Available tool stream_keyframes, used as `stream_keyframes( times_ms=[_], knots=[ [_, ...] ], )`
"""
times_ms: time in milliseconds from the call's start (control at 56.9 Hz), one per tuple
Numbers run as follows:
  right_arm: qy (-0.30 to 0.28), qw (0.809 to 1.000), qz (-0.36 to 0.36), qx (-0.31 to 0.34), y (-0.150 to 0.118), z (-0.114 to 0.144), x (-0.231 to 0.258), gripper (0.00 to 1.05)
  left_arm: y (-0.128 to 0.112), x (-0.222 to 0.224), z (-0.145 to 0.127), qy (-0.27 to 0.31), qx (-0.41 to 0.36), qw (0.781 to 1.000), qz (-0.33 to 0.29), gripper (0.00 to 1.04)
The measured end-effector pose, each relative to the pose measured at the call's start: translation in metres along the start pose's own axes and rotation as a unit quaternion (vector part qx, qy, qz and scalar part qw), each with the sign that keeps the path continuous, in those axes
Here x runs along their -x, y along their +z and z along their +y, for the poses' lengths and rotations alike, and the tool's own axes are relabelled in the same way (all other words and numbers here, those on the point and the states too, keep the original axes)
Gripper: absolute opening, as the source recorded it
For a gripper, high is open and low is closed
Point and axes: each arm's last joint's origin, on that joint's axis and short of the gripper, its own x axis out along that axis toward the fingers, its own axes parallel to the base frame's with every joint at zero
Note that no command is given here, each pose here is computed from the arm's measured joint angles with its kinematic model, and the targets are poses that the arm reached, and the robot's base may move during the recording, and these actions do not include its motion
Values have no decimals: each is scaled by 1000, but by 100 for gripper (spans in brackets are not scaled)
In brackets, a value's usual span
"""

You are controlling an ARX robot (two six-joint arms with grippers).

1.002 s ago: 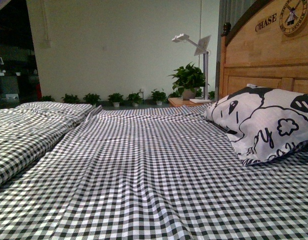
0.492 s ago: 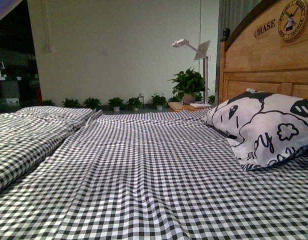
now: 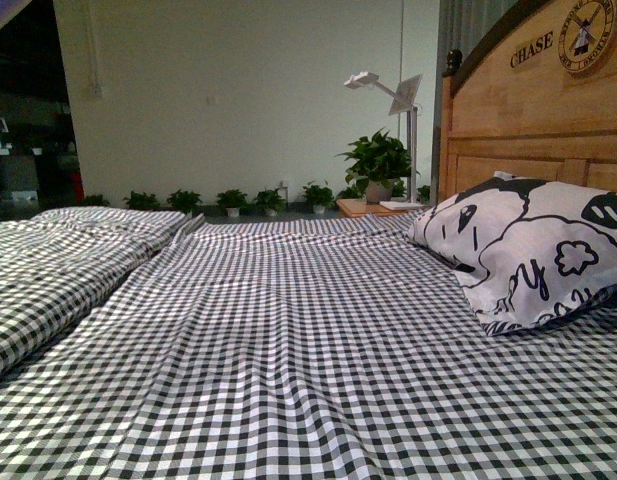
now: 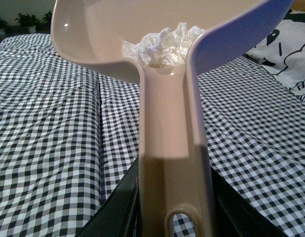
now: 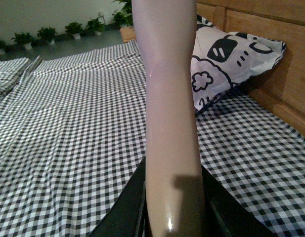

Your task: Clean up trash

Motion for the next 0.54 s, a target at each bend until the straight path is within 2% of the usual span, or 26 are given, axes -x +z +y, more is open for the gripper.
stream_keyframes(
  times_ms=[545],
  knots=[
    [0,1000,0,0,0,0,0,21,0,0,0,0,0,1000,0,28]
  ],
)
